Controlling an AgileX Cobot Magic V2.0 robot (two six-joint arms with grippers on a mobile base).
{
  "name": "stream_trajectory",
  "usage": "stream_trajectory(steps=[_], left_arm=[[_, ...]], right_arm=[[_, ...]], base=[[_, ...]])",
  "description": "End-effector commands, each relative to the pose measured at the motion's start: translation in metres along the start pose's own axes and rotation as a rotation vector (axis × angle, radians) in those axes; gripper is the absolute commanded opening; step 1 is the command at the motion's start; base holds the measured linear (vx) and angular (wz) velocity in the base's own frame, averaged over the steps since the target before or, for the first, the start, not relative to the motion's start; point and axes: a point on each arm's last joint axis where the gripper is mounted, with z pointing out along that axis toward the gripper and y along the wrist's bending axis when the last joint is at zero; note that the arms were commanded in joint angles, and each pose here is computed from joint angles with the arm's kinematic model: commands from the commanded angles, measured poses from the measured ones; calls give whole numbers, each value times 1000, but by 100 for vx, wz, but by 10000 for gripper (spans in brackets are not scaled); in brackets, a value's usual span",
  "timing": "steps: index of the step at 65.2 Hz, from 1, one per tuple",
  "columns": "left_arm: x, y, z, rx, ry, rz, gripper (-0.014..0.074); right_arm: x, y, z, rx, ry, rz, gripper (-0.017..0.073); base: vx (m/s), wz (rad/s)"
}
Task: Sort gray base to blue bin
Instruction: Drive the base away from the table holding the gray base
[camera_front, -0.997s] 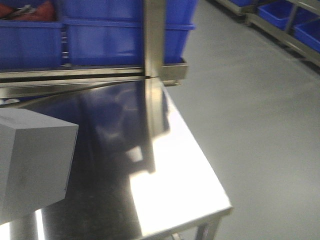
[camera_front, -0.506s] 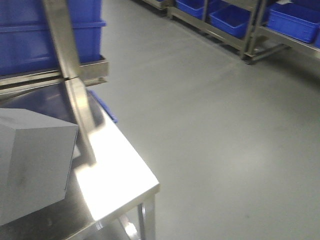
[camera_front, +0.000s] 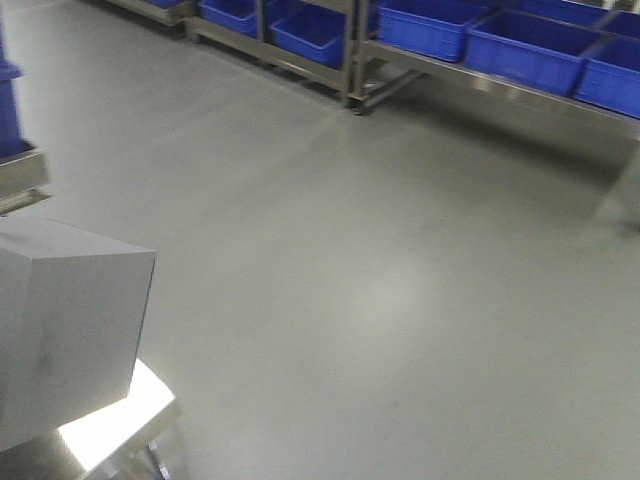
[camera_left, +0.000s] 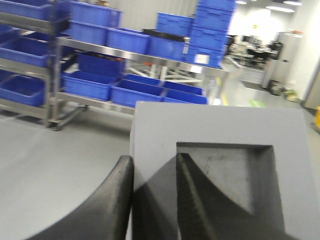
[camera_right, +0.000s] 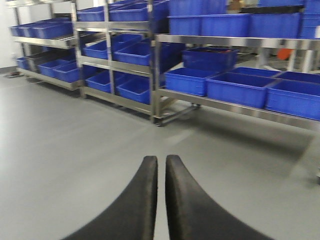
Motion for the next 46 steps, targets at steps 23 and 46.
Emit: stream_trajectory(steps=[23, 46], left_arm=[[-19, -4, -2, 30, -127, -9, -3], [-19, -4, -2, 30, -127, -9, -3]], right_arm=[[-9, 0, -1, 0, -91, -13, -4], [-9, 0, -1, 0, -91, -13, -4]], base=[[7, -57], [9, -68]])
